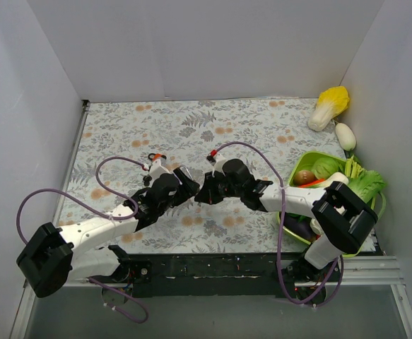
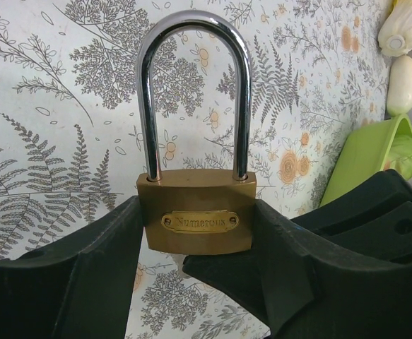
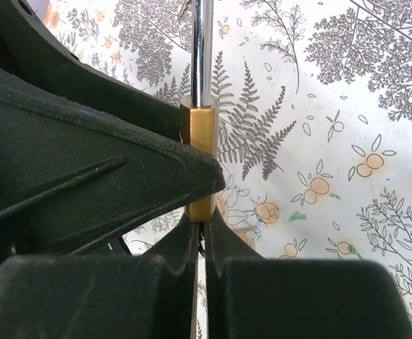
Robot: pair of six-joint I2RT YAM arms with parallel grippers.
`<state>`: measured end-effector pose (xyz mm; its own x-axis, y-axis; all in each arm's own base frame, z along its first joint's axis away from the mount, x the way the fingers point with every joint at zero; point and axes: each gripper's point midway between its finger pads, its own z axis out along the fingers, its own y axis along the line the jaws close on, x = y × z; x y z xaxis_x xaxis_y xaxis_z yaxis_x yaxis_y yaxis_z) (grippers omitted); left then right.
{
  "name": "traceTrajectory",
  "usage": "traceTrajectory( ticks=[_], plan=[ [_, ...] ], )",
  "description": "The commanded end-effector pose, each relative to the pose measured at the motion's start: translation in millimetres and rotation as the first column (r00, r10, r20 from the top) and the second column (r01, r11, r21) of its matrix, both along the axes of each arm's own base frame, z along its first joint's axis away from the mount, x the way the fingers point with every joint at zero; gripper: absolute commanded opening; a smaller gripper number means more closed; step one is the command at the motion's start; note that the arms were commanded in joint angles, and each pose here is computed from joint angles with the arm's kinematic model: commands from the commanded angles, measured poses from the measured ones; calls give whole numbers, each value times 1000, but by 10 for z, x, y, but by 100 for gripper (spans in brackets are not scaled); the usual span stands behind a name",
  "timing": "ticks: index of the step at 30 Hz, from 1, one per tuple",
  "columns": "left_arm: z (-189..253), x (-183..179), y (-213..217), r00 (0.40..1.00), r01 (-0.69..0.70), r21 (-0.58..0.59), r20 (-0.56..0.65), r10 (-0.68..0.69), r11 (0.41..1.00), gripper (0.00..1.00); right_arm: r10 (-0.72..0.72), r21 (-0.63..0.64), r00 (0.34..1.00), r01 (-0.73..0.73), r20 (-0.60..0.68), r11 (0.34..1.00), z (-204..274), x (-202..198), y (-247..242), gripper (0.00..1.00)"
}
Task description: Unlock with the key
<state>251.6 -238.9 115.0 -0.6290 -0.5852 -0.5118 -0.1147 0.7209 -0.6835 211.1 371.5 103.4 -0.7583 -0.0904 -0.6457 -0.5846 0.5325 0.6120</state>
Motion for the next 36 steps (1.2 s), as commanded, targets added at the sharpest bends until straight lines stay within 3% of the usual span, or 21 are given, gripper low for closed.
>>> traceTrajectory(
  ticks=[1, 11, 36],
  plan=[
    [-101, -219, -150, 994, 99, 23, -54, -97, 995, 0, -142, 150, 975, 117, 169, 982, 578, 467, 24, 1],
    [-42, -230, -240, 992, 116, -8, -51, -116, 993, 0, -168, 157, 965, 137, 201, 978, 606, 491, -39, 1],
    [-154, -429, -605, 972, 204, -61, -107, -209, 977, 0, -319, 413, 819, 111, 477, 904, 1392, 512, -301, 1]
  ],
)
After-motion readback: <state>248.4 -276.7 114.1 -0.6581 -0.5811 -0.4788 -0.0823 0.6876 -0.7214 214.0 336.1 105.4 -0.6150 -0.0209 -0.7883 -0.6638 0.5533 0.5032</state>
